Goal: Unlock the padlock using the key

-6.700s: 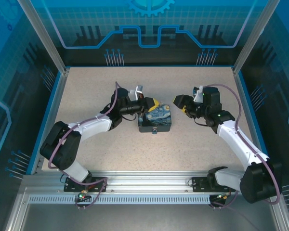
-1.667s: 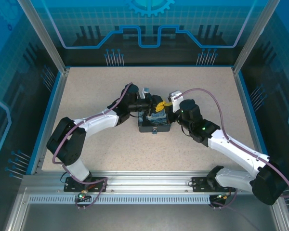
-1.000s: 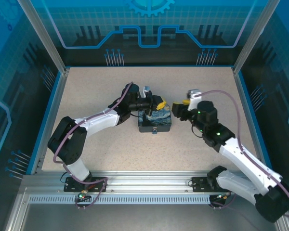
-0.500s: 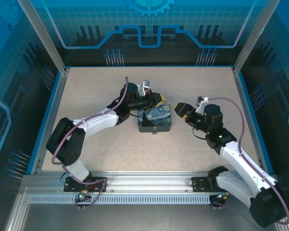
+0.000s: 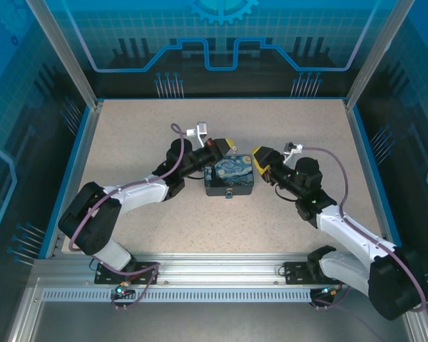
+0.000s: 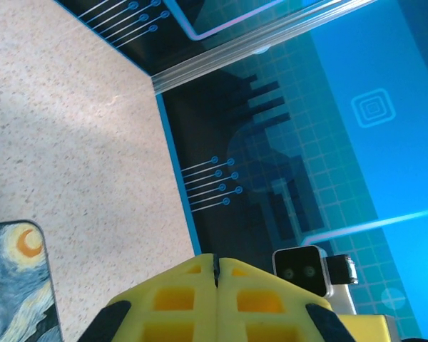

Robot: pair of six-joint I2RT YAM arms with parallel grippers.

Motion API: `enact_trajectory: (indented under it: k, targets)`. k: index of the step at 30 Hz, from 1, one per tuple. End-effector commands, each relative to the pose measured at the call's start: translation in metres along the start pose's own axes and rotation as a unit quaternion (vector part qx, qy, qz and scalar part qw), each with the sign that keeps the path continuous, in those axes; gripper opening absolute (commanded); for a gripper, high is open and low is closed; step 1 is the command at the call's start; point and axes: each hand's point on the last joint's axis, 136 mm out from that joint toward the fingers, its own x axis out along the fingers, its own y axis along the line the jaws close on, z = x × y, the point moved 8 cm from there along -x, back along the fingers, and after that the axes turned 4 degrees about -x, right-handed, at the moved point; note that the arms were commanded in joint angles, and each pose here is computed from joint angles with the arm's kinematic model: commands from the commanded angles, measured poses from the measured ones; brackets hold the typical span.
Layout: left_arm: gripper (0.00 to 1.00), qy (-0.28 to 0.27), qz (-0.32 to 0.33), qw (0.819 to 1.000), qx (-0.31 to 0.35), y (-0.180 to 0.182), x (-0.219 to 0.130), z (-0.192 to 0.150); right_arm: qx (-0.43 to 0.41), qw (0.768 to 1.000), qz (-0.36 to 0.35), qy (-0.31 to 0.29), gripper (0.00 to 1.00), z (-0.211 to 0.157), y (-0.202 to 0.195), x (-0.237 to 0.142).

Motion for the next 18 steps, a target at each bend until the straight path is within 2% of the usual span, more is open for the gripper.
enact_trajectory:
  k: [1, 18]
  targets:
    - [0.0, -0.037, -0.056, 0.997, 0.033, -0.026, -0.007, 0.004, -0.013, 0.999, 0.048, -0.022, 0.56, 0.007, 0.019, 0.008]
    - [0.0, -0.044, -0.064, 0.997, 0.022, -0.028, -0.006, -0.001, -0.028, 0.994, 0.106, 0.002, 0.47, 0.014, 0.035, 0.054]
